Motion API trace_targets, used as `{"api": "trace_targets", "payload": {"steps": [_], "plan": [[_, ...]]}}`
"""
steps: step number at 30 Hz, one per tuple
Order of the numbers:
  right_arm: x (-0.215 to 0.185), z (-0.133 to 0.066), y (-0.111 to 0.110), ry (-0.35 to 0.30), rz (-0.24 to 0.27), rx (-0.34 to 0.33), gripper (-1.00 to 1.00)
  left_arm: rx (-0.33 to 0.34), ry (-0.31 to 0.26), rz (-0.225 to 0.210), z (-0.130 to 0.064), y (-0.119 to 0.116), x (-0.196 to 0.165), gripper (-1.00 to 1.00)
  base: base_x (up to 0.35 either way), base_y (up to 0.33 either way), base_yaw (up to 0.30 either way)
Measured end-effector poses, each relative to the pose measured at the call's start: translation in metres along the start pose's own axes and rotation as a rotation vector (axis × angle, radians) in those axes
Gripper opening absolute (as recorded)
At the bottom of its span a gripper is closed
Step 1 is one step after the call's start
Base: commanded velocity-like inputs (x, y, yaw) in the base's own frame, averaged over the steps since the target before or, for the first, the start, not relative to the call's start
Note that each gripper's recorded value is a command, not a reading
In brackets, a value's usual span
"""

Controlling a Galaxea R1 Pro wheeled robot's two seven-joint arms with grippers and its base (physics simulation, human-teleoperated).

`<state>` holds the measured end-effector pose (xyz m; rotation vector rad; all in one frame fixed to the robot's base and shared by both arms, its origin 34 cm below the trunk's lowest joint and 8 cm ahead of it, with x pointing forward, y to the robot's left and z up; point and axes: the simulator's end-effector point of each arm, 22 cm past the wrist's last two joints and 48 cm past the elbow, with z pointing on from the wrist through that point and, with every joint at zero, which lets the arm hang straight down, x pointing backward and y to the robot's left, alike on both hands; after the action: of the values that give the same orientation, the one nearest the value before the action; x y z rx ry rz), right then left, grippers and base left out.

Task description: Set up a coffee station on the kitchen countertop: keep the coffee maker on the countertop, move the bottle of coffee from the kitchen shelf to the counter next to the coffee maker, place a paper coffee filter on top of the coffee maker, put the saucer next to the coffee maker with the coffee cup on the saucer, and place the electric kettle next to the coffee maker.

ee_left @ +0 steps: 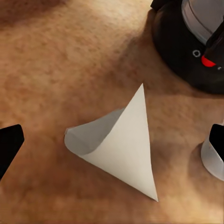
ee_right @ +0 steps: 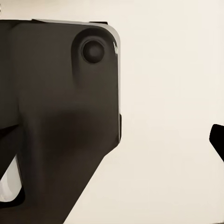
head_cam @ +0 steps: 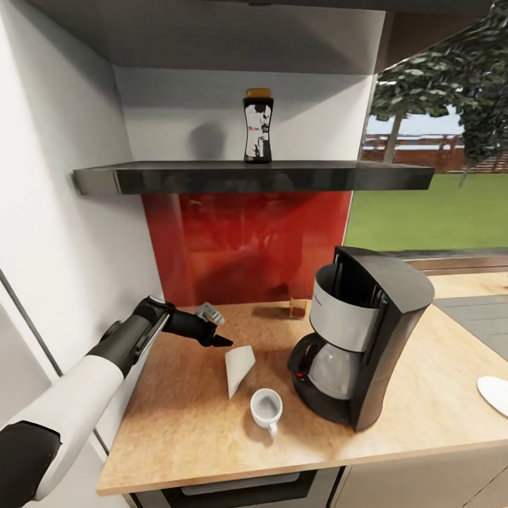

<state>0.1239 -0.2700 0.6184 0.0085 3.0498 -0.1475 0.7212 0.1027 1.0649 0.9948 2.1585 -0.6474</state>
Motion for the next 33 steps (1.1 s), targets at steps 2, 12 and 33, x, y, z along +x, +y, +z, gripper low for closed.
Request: {"api": "trace_targets", "payload": {"steps": [2,12,33], "plan": [[0.0,0.0,0.0,0.0,0.0,0.0,1.0,0.0,0.0,0.0,0.0,0.0,0.0,1.0,0.245,0.0,0.0],[0.0,0.0,0.0,0.0,0.0,0.0,1.0,0.005,-0.001,0.002,0.001,-0.002,-0.001,1.0,0.097,0.0,0.0],[0.002,0.0,-0.001,0.004,-0.001,0.001,1.0,0.074,0.013,0.007,0.004,-0.018,0.005,1.0,0.052,0.0,0.0]]}}
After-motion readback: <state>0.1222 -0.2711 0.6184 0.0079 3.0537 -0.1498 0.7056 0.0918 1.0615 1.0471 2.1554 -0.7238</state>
